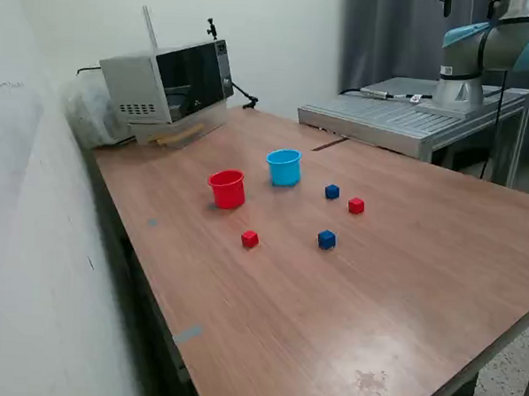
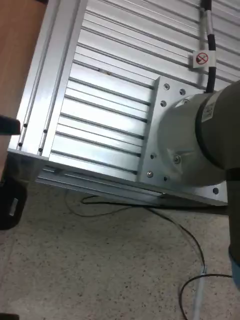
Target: Place red objects in the red bin, and blue objects in the blue bin.
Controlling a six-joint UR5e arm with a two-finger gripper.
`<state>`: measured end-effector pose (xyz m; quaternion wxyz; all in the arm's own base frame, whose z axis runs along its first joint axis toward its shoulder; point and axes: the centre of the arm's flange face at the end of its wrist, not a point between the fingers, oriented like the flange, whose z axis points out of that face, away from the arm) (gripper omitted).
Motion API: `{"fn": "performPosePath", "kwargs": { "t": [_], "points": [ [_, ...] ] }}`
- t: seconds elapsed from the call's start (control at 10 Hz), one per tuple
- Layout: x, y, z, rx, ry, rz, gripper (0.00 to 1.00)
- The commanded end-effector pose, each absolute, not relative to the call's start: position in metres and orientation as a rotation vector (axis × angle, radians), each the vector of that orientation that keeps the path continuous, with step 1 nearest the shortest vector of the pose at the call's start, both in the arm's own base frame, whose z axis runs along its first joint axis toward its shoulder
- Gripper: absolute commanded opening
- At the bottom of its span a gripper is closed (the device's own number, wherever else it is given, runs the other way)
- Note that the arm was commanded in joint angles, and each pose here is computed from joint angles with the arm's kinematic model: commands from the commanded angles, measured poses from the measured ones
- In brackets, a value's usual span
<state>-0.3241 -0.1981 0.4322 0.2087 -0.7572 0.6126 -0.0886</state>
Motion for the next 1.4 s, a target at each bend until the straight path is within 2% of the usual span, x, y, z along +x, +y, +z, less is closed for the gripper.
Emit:
{"fn": "performPosePath", "kwargs": {
  "t": [0.0,1.1,1.3],
  "points": [
    [-0.324,-0.198,0.432,-2.107,1.704,-0.247,1.00],
    [-0.328,-0.202,0.440,-2.126,1.726,-0.226,1.00],
    [-0.351,-0.207,0.461,-2.236,1.831,-0.067,1.00]
  ]
}}
